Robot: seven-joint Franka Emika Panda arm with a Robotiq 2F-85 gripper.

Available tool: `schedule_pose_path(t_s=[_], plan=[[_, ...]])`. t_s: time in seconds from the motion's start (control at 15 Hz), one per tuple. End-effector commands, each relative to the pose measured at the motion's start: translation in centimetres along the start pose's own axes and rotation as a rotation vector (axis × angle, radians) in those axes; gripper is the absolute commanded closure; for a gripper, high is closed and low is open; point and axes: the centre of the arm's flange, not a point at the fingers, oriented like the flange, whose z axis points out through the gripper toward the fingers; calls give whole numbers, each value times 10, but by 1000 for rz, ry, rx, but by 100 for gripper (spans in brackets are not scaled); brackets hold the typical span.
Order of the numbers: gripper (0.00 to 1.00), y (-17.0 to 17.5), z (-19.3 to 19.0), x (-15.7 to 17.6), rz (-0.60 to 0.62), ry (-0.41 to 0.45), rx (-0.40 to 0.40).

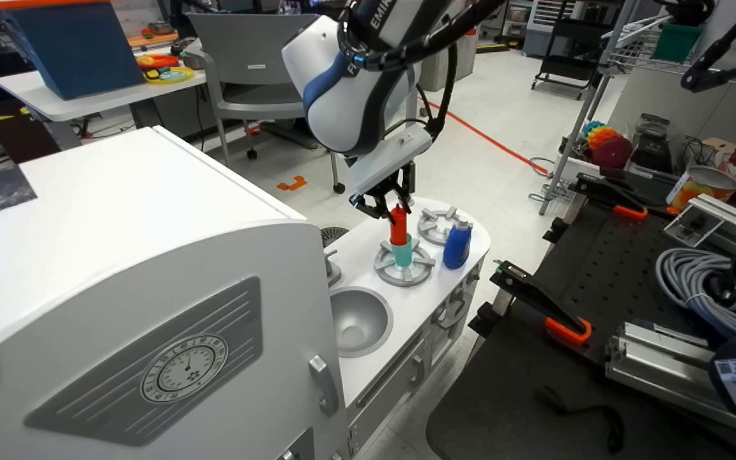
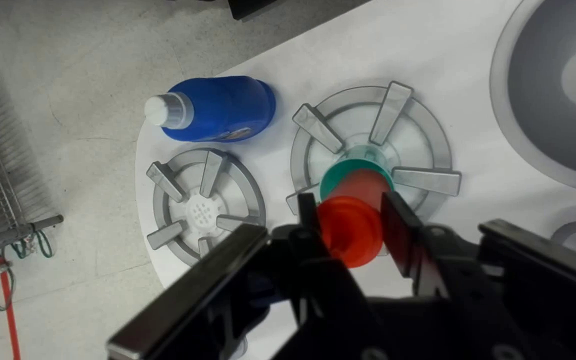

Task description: Pick up the sauce bottle and put in the light blue cup.

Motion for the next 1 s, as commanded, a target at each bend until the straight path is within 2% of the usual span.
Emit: schedule_pose_path(t_s=[0.0, 0.33, 0.73, 0.8, 0.87, 0.93], plan=[[89, -8, 10, 20, 8, -45, -19], [89, -5, 38, 29, 23, -96, -59], [89, -11, 50, 32, -50, -103, -16], [39, -12, 51, 32, -60, -106, -9], [38, -12, 53, 32, -69, -108, -5], [31, -12, 54, 31, -78, -108, -1]])
